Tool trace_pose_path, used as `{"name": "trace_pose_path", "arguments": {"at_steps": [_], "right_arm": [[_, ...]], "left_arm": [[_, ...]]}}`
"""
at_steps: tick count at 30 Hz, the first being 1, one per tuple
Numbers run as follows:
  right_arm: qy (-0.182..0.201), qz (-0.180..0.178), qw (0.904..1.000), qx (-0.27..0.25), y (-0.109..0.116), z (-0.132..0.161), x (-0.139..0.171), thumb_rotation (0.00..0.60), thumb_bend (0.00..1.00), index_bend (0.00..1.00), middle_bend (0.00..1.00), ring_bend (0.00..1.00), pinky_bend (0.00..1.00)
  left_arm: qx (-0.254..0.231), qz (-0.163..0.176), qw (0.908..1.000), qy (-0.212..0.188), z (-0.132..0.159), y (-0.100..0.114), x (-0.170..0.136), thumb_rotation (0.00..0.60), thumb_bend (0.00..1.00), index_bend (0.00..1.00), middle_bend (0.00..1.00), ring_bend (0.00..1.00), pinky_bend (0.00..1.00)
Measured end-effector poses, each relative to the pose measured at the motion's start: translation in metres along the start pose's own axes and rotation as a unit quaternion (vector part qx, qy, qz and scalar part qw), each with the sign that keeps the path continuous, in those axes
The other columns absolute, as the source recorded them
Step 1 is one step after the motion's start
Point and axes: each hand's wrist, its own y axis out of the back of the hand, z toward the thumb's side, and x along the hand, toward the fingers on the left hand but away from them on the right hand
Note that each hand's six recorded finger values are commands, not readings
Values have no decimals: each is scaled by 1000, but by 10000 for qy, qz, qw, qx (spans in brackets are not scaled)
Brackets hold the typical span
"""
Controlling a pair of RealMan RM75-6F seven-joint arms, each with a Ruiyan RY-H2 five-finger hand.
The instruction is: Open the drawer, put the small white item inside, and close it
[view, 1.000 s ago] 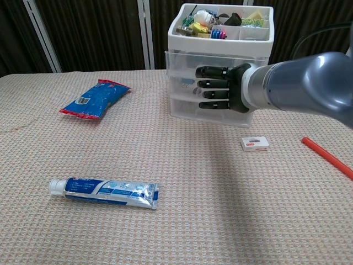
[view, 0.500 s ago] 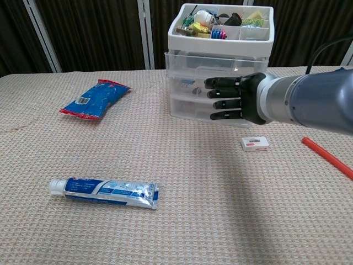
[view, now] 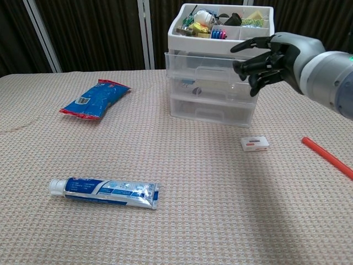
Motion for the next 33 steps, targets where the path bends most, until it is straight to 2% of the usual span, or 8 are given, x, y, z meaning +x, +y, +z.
{"name": "trace_pose_path", "arguments": {"at_steps": [4,12,19,24,33], "right_arm": [[-17,-200,9986,492,18,-1,-1,600,435,223,710,708,611],[-304,-278,9949,925,30,-10,-7,600,435,226,710,708,611],[-501,-228,9926,1079,29,-18,-11,600,436,292,709,710,611],[-593,-219,9912,1159,29,-22,-14,600,437,430,722,725,611],[-508,-260,9928,1052,31,-17,-12,600,436,468,723,726,611]], "left_arm": [[49,34,10000,-22,1,0,-1,600,131,76,0,0,0],[74,54,9999,-41,2,0,-3,600,134,76,0,0,0],[77,51,10000,-30,2,0,-2,600,132,76,0,0,0],[72,43,10000,-30,2,0,-2,600,131,76,0,0,0],[65,28,10000,-18,2,-1,-2,600,132,77,0,0,0]]}}
